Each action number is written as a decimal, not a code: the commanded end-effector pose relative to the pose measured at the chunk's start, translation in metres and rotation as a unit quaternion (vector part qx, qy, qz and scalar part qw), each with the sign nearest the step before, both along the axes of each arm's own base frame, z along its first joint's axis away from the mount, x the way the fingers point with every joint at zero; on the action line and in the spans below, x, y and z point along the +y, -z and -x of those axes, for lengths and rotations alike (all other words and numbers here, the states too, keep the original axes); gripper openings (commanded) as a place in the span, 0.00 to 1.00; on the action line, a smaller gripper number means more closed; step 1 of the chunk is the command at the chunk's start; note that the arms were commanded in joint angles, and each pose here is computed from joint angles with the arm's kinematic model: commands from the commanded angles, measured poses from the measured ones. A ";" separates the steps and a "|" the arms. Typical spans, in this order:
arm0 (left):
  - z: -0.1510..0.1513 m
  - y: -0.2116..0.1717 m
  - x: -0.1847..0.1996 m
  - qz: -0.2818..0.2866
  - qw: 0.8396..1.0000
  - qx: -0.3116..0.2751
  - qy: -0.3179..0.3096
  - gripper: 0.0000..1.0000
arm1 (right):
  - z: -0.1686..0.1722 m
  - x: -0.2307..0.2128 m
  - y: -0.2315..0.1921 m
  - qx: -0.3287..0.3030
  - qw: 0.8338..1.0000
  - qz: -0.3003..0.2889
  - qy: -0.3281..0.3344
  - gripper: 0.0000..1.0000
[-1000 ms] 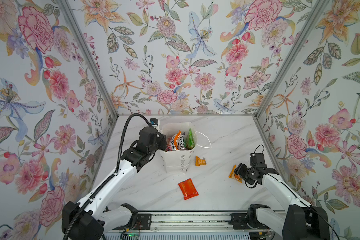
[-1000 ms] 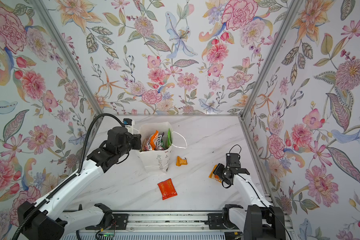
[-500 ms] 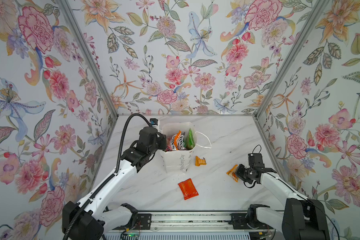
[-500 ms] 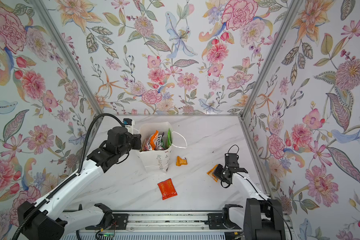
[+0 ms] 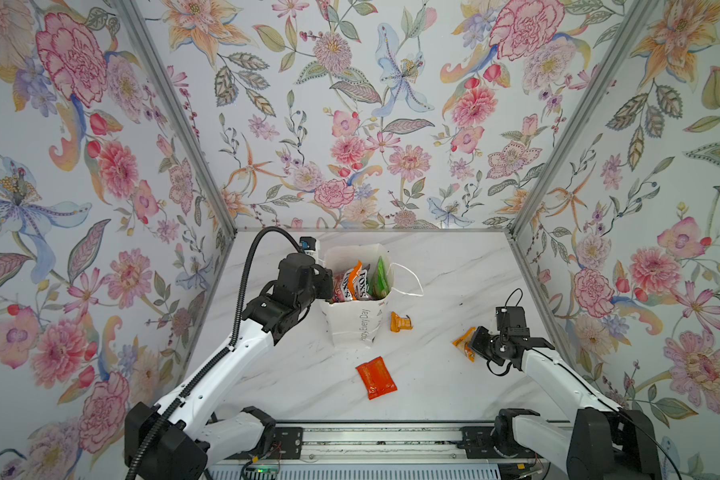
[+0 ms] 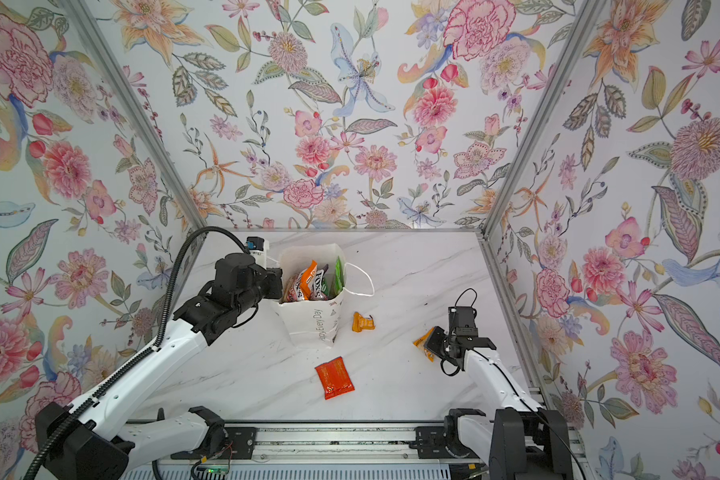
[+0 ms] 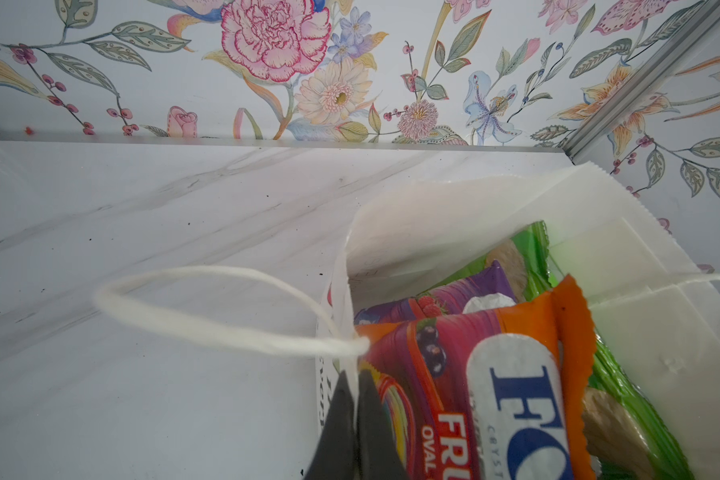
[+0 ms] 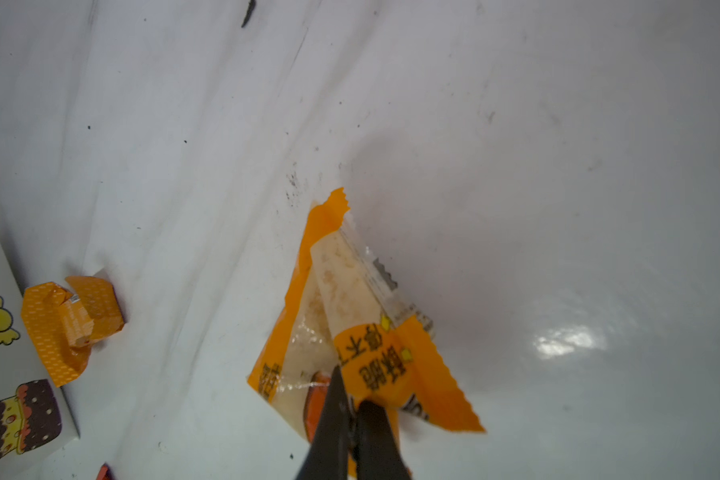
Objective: Place the snacks into the paper bag
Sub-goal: 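Close the right gripper on the yellow wrapped snack and lift it, then carry the yellow snack with the right gripper over the paper bag, then lower the yellow snack into the bag and open the right gripper, then move the right gripper from the bag down to the red-and-gold pack, then close the right gripper on the red-and-gold pack and lift it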
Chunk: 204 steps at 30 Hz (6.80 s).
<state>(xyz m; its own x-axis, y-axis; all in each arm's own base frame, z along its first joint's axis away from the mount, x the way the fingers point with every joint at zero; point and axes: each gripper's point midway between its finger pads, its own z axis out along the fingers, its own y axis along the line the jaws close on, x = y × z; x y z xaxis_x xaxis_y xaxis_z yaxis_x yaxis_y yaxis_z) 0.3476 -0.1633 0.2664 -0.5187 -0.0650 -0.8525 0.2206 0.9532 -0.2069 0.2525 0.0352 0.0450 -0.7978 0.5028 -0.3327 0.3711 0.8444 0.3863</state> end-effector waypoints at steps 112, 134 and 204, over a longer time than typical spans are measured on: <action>-0.002 -0.038 -0.004 0.034 0.998 -0.052 0.006 0.00 | -0.097 0.324 -0.226 -0.165 0.889 0.184 -0.385 0.38; -0.002 -0.038 0.001 0.025 0.998 -0.054 -0.005 0.00 | -0.037 0.253 -0.310 -0.252 0.883 0.195 -0.345 0.57; -0.003 -0.027 0.004 0.022 0.998 -0.048 -0.014 0.00 | 0.117 0.294 0.029 -0.005 0.900 0.057 -0.433 0.38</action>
